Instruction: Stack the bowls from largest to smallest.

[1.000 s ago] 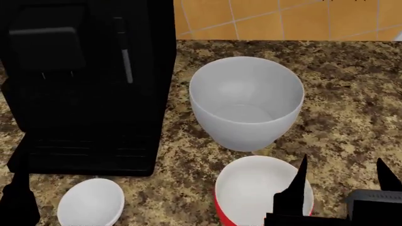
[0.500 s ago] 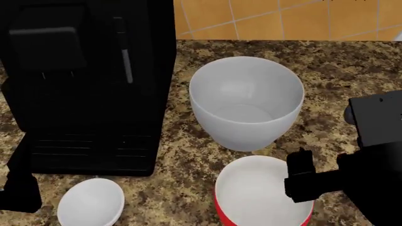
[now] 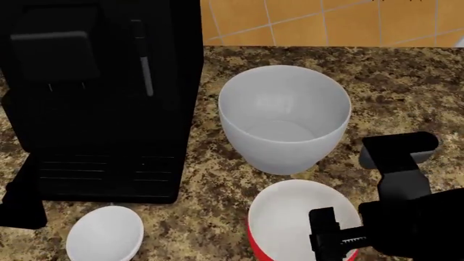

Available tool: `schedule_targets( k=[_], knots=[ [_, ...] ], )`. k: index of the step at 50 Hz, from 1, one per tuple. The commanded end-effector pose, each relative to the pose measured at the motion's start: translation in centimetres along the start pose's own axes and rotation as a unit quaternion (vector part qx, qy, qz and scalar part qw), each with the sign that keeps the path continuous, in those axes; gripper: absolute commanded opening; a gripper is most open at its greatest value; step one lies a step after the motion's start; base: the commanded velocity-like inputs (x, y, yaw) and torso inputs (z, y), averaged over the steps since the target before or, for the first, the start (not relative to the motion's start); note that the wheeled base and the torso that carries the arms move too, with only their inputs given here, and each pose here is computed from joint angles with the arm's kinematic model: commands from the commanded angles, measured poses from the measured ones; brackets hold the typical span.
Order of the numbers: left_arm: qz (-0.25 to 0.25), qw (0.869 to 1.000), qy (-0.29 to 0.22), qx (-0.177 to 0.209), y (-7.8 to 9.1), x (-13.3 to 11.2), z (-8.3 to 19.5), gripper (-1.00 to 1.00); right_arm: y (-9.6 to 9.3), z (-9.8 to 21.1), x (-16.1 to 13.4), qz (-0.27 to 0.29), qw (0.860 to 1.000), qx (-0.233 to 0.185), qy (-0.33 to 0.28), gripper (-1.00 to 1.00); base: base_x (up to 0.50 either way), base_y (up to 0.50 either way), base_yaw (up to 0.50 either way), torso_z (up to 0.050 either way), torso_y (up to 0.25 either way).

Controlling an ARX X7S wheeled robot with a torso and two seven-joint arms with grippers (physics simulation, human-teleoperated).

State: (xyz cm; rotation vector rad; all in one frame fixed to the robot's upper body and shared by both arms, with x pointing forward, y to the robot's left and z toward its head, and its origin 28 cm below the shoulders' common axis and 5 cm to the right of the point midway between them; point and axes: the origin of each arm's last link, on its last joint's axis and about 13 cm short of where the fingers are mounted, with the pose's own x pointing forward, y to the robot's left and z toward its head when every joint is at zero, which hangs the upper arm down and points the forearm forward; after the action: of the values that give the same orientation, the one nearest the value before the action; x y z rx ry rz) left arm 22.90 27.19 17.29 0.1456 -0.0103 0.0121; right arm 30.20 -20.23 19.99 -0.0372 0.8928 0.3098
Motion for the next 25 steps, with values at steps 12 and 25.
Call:
schedule_targets(
  k=[12, 25],
  knots=[
    [0.001, 1.0, 0.006, 0.0, 0.2, 0.0, -0.3, 1.0, 0.8, 1.0, -1.3, 0.029, 0.999, -0.022, -0.023, -1.0, 0.0, 0.0, 0.0, 0.0, 0.0],
    [0.002, 1.0, 0.008, 0.0, 0.3, -0.2, -0.1, 1.0, 0.9, 6.4, -7.6, 0.02, 0.989, 0.007, -0.149, -1.0, 0.0, 0.0, 0.0, 0.0, 0.0]
  ],
)
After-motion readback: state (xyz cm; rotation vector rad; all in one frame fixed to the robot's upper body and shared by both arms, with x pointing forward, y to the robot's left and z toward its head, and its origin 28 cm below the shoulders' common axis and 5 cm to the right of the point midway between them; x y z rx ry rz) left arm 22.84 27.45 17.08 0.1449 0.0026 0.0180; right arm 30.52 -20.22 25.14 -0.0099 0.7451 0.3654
